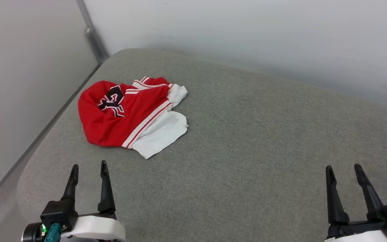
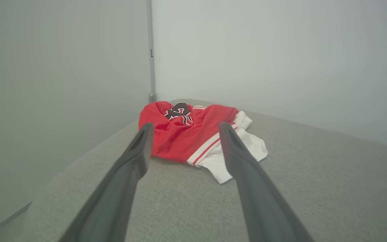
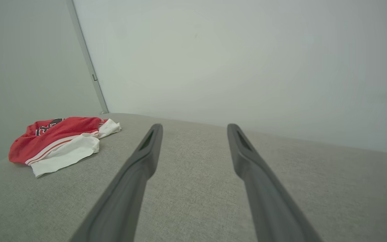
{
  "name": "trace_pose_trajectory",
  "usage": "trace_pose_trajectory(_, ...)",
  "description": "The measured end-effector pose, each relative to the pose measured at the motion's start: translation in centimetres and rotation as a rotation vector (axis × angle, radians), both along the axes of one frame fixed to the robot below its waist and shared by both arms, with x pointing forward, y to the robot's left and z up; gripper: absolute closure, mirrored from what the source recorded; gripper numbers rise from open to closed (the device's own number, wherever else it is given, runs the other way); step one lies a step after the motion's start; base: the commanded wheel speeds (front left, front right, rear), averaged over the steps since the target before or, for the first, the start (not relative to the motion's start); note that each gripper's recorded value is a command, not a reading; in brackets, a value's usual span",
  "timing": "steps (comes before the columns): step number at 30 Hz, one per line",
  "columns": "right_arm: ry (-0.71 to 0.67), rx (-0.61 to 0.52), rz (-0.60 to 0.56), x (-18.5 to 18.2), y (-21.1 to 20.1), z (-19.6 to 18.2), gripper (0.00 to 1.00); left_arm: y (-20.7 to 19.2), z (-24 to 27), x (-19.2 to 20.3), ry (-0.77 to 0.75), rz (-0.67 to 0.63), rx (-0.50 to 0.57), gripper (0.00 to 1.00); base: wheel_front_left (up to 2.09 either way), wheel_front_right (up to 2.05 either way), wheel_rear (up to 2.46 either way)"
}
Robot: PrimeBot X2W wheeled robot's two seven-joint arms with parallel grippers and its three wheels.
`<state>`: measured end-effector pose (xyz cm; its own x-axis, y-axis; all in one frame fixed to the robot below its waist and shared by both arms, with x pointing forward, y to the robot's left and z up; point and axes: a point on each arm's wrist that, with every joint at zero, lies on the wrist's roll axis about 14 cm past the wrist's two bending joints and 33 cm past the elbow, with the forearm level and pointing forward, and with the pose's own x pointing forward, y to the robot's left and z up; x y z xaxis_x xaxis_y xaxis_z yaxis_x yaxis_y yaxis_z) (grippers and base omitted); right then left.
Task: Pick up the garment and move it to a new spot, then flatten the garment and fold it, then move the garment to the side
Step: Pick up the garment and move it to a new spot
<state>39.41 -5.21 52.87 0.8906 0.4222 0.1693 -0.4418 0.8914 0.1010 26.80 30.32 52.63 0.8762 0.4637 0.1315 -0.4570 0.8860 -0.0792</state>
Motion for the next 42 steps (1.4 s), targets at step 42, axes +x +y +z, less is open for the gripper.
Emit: trace_pose_trajectory(42,0.053,-0.082,-0.093,7.2,-2.1,-6.2,0.0,10.3,5.4,20.4,0.093,-0.134,0.269,0.0,0.0,0.0,0.0)
